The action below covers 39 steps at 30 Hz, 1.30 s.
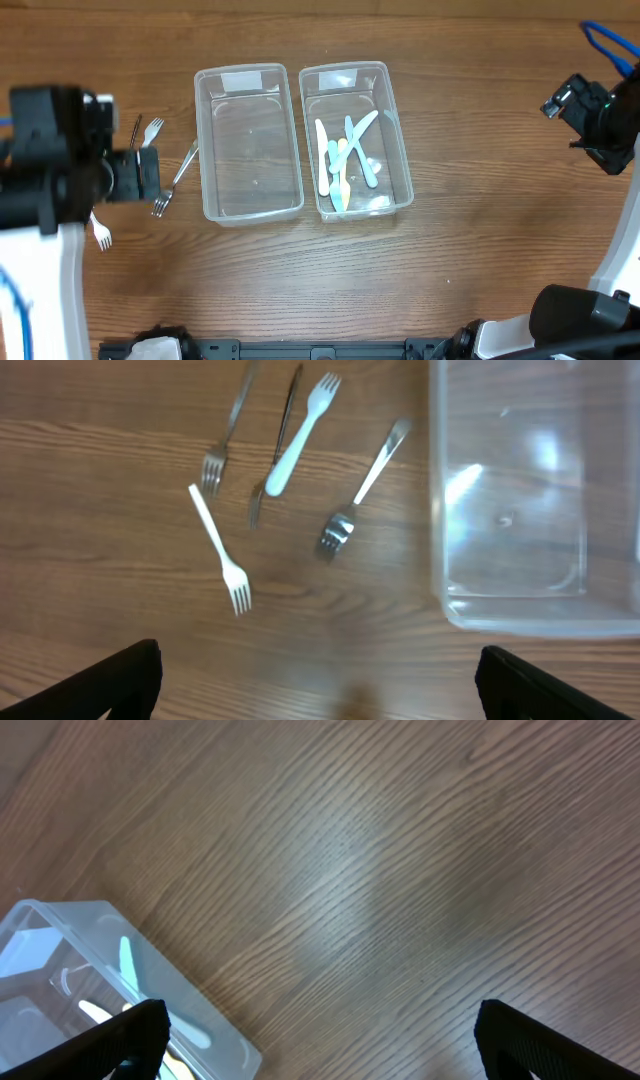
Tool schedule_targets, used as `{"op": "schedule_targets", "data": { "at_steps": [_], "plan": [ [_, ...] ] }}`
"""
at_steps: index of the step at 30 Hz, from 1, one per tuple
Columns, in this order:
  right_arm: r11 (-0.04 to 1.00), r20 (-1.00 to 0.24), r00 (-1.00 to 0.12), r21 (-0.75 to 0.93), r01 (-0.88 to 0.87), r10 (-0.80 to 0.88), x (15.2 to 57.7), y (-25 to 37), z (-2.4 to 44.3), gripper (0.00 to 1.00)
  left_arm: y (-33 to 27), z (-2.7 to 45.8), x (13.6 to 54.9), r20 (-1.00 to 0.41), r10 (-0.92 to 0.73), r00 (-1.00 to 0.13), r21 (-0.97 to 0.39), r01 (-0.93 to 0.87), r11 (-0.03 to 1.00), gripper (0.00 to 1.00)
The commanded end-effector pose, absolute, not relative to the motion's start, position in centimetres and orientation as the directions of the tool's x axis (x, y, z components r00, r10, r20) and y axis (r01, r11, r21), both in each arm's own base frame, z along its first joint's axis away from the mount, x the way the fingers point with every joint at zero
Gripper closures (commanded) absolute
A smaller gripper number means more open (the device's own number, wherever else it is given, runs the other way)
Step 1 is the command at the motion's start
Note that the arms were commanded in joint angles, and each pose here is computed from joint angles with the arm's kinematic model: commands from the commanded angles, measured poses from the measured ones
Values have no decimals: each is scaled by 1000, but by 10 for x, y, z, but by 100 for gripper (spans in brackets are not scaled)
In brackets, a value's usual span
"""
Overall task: Pack container
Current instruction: 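Lower the left gripper onto a metal fork and grasp it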
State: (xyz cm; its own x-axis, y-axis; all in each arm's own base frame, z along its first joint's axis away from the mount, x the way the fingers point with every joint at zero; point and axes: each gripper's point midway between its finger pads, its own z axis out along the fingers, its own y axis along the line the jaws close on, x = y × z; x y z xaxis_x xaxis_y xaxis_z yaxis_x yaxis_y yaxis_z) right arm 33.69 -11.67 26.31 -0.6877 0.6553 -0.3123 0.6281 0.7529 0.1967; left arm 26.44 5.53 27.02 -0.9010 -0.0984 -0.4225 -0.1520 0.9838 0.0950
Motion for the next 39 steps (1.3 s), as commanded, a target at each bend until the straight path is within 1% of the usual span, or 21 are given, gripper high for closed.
{"op": "schedule_targets", "data": {
  "at_steps": [1,4,6,7,10,15,21,28,35,39],
  "plan": [
    [757,-314,-692,204,620,651,338,-114,261,0,68,237,294,-323,-48,-945,94,-82,992,0],
    [758,-317,-691,205,620,650,339,-115,261,0,71,202,315,-240,-2,-971,78,-22,997,0],
    [758,-317,-690,205,620,650,339,-115,262,0,62,182,323,-203,52,-978,20,49,999,0],
    [758,-317,-690,205,620,650,339,-115,262,0,57,163,327,-169,91,-981,-16,95,995,0],
    [758,-318,-690,205,620,650,339,-115,262,0,58,126,332,-115,99,-988,-31,103,994,0],
    [758,-319,-690,205,619,649,339,-115,262,0,58,70,330,-65,104,-992,-45,107,993,0],
    [761,-321,-692,204,616,646,339,-115,262,0,64,28,337,-48,116,-992,-22,117,993,2],
    [763,-321,-694,203,614,644,339,-115,262,0,63,-14,333,42,111,-993,-32,110,993,5],
    [763,-322,-694,203,614,644,340,-115,262,0,55,-19,328,82,138,-987,-13,137,990,9],
    [763,-328,-692,205,613,643,341,-116,262,0,56,-17,314,149,115,-982,19,119,993,9]
  ]
}}
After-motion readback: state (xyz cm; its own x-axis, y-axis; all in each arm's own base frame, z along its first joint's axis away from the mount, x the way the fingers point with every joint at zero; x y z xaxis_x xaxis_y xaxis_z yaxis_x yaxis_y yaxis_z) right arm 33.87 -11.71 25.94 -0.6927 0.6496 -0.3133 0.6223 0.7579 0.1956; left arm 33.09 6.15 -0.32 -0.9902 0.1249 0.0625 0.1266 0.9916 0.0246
